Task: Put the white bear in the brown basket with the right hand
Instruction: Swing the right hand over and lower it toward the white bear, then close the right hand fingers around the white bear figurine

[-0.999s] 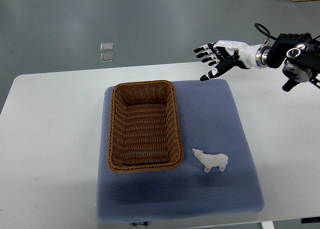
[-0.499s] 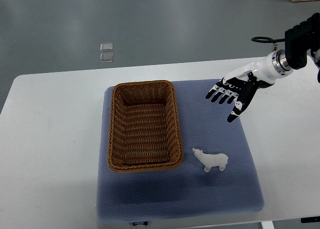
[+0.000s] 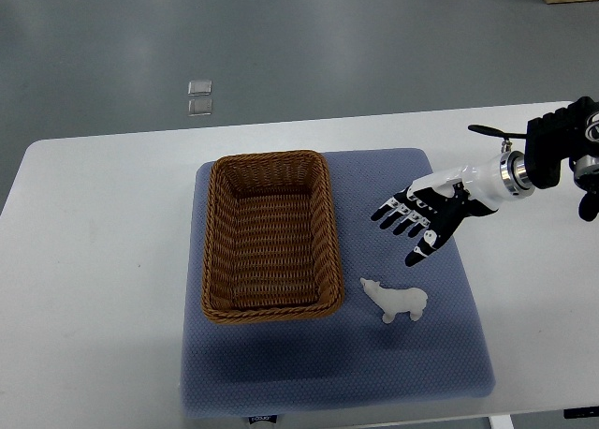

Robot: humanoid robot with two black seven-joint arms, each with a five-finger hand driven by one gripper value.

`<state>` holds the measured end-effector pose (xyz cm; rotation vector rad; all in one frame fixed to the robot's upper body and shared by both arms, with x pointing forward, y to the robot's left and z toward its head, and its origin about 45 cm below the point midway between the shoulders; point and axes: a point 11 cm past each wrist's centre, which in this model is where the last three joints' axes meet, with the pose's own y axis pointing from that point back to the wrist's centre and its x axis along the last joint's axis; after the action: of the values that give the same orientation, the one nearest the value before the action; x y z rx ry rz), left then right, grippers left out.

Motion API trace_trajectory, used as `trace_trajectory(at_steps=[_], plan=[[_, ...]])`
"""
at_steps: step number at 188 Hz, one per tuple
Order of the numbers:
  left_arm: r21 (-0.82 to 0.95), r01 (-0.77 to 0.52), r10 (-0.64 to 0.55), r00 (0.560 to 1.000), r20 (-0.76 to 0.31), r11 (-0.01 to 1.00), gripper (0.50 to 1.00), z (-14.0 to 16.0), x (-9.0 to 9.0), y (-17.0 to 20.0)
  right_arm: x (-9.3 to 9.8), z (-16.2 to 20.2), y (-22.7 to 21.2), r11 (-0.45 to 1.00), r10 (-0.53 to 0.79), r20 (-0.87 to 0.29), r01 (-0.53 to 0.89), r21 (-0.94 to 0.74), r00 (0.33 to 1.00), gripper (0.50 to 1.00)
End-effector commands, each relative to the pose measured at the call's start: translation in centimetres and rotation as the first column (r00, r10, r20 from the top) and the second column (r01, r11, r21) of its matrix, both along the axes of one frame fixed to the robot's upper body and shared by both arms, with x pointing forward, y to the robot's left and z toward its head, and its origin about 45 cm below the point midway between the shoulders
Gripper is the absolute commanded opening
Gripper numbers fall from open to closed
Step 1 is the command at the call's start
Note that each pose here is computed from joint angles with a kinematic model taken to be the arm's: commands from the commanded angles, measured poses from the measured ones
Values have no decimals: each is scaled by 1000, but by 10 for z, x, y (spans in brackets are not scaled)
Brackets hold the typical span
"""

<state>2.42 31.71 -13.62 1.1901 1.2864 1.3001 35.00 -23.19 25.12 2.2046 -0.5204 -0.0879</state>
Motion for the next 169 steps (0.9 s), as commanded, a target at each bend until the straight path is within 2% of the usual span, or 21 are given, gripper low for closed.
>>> trace_trajectory(at_steps=[1, 169], plan=[[1, 0, 0, 1000, 0, 1000, 1000, 0, 0, 0, -4, -10, -2, 998, -46, 0, 46, 32, 999, 919], [7, -3, 3, 1000, -1, 1000, 1000, 0, 0, 3, -42, -69, -15, 995, -70, -8, 71, 76, 998, 915]])
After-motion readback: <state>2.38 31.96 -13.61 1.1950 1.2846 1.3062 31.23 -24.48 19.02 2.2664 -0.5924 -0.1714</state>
